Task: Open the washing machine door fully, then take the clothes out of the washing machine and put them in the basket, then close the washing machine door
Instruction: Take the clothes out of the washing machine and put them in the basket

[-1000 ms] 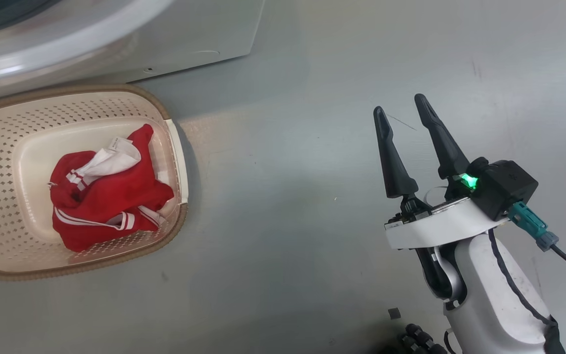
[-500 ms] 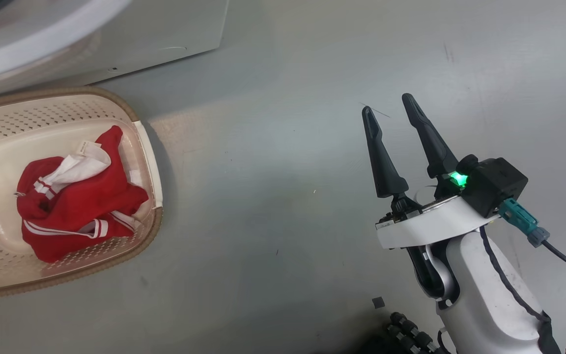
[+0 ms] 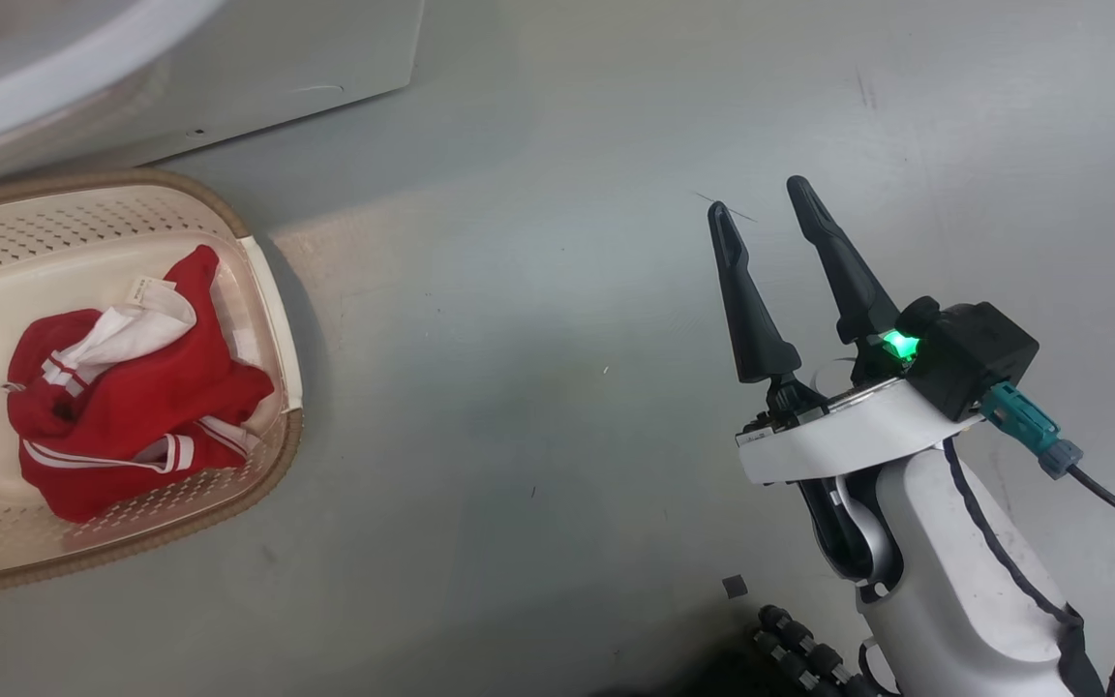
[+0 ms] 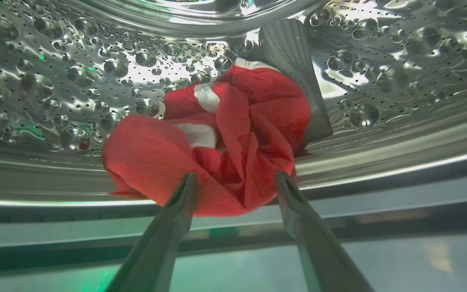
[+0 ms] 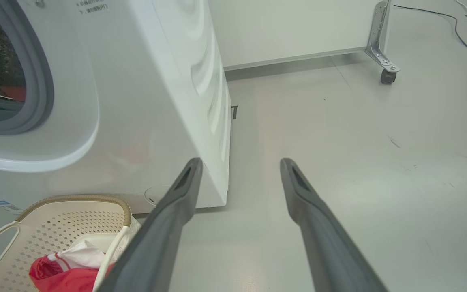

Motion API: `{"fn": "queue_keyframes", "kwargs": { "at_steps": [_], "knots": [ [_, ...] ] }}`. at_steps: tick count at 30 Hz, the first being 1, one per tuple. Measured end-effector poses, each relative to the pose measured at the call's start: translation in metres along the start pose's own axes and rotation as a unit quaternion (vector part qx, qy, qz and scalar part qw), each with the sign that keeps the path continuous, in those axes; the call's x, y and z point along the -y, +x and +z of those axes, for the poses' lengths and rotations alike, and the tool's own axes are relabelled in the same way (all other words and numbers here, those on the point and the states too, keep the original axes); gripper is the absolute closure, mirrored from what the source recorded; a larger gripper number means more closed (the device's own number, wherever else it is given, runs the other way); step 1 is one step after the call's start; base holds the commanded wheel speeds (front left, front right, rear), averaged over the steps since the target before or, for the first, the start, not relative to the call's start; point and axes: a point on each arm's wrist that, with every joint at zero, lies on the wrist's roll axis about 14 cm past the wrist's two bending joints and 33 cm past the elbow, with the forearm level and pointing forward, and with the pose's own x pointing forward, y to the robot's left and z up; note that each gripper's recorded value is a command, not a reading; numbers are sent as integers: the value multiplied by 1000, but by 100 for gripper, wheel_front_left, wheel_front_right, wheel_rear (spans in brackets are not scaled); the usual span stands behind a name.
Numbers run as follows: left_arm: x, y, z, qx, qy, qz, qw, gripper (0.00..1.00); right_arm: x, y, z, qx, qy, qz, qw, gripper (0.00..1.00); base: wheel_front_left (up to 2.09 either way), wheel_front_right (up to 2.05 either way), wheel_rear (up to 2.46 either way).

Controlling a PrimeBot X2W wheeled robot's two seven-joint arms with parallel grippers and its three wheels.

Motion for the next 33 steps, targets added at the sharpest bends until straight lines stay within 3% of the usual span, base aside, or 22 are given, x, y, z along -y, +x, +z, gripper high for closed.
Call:
{"fn": "queue_keyframes", "kwargs": {
  "at_steps": [6,7,8,10,11,12,23,33],
  "knots": [
    [-1,5,-8,-20,-4,3,1000,0,2,2,-1,-1,1,-1,1000,0,0,0,0],
    [-1,5,-10,-24,-4,3,1000,12,2,2,-1,-1,1,-2,1000,0,0,0,0],
    [-1,6,-11,-26,-4,3,1000,33,2,2,-2,-2,1,-2,1000,0,0,0,0],
    [-1,7,-12,-28,-5,3,1000,63,3,3,-2,-2,1,-2,1000,0,0,0,0],
    [-1,8,-13,-30,-5,3,1000,93,3,3,-2,-1,0,-2,1000,0,0,0,0],
    [-1,9,-15,-32,-5,3,999,100,3,4,-1,-1,0,-2,1000,0,0,0,0],
    [-3,11,-18,-34,-4,5,999,100,3,7,1,2,-2,0,1000,0,0,0,0],
    [1,1,13,48,-7,-1,999,100,1,12,7,12,-5,4,1000,0,0,0,0]
  ]
}}
